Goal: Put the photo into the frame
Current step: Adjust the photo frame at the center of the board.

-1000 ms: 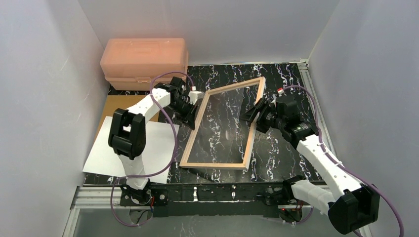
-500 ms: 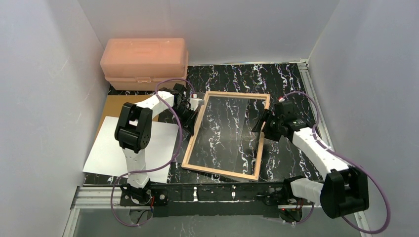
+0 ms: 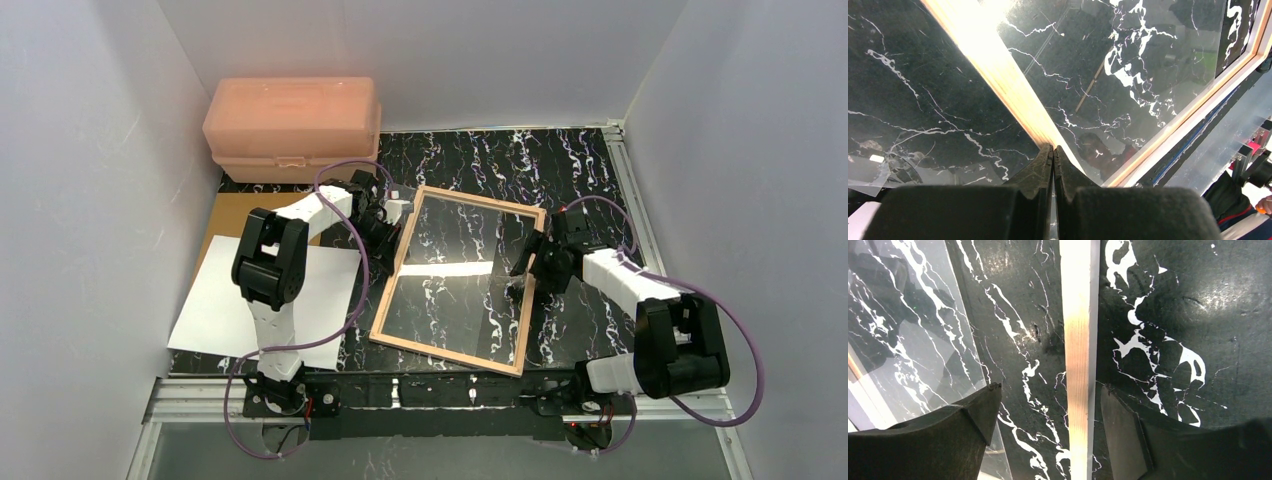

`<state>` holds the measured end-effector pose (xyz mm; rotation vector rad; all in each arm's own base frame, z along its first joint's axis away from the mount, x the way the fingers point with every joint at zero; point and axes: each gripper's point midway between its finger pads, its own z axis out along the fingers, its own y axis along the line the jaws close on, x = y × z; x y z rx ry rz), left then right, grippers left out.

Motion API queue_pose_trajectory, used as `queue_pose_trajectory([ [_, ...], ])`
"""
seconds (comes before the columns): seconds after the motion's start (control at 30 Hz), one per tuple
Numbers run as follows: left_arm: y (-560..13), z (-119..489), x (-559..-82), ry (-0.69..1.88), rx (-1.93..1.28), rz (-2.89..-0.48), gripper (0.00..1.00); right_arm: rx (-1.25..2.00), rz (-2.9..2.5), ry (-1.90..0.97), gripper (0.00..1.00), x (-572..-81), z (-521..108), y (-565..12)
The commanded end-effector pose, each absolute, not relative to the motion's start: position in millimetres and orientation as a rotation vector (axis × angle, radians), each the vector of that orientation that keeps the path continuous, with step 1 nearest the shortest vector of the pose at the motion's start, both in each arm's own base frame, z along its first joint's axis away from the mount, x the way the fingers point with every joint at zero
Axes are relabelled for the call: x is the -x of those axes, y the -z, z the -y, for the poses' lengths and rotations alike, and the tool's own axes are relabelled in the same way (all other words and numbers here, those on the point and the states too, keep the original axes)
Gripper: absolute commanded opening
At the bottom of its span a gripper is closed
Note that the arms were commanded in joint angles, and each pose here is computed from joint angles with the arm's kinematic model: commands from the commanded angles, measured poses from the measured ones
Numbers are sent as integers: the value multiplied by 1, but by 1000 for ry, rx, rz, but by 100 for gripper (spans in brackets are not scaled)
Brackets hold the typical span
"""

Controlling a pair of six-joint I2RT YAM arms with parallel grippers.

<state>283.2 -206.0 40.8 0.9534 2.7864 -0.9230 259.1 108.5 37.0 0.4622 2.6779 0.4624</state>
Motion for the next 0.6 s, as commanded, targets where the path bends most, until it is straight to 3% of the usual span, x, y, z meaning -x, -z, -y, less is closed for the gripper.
queue_pose_trajectory([
  [0.0,-46,204,-277,918,-958,-2782,0,-426,-2582,-527,82,-276,-115,-69],
  [0.17,-46,209,-272,979,-930,-2795,0,-479,-2520,-584,88,-271,-120,-95],
  [0.3,-54,215,-270,1042,-900,-2803,0,-487,-2597,-690,88,-241,-152,-75],
  [0.5,-109,216,-286,1141,-827,-2705,0,-455,-2675,-661,89,-219,-152,-44],
  [0.57,-130,212,-294,1155,-792,-2669,7,-421,-2684,-621,89,-224,-146,-41],
])
